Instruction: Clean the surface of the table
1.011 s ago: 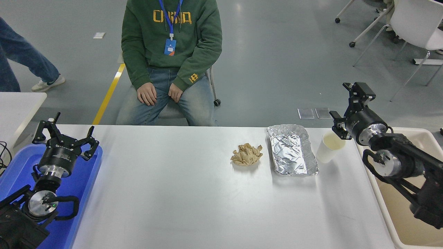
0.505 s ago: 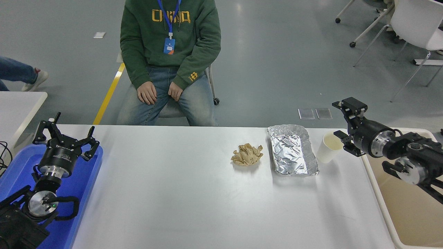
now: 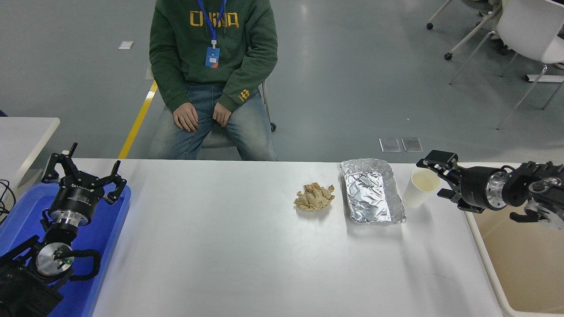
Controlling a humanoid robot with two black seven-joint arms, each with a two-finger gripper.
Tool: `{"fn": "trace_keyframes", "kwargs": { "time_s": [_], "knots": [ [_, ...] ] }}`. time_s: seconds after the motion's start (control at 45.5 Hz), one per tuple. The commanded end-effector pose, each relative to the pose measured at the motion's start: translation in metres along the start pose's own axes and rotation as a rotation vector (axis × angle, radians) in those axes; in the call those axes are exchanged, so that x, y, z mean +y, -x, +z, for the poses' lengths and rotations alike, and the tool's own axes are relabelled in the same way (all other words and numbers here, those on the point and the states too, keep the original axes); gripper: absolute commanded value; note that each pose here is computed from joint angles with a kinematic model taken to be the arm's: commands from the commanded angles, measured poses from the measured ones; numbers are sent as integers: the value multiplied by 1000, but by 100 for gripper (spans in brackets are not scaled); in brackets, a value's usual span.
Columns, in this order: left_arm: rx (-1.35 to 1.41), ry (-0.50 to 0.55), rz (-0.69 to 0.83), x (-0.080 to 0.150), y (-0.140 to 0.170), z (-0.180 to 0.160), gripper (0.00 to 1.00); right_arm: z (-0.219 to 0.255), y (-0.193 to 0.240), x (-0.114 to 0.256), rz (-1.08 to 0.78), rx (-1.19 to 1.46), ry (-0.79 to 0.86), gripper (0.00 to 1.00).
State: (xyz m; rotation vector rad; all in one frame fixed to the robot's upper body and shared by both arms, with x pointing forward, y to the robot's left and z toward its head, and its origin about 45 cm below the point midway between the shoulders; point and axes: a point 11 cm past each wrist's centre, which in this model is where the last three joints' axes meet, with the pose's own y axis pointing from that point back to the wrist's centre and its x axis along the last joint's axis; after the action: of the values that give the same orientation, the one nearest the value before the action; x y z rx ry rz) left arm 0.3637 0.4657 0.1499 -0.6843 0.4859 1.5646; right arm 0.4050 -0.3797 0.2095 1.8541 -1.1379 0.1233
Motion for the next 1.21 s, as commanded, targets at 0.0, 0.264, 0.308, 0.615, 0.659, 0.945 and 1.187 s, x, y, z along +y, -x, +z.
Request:
{"fn": "trace_keyframes", "kwargs": {
  "time_s": [0.0, 0.264, 0.308, 0.615, 0.659, 0.945, 1.187],
  "knots": [
    [0, 0, 0, 0, 0, 0, 100, 11, -13, -14, 39, 255, 110, 99],
    [0, 0, 0, 0, 0, 0, 100, -7, -6, -35, 20, 527, 29, 100],
    [0, 0, 0, 0, 0, 0, 100, -8, -5, -38, 21, 546, 36, 100],
    [0, 0, 0, 0, 0, 0, 100, -16, 5, -54, 48, 739, 8, 95],
    [0, 0, 0, 0, 0, 0, 100, -12, 2, -55, 56, 760, 23, 98],
    [1, 0, -1, 0, 0, 0, 100, -5, -3, -66, 76, 835, 67, 100],
    [0, 0, 0, 0, 0, 0, 100, 2, 3, -72, 61, 842, 95, 100]
  ]
}}
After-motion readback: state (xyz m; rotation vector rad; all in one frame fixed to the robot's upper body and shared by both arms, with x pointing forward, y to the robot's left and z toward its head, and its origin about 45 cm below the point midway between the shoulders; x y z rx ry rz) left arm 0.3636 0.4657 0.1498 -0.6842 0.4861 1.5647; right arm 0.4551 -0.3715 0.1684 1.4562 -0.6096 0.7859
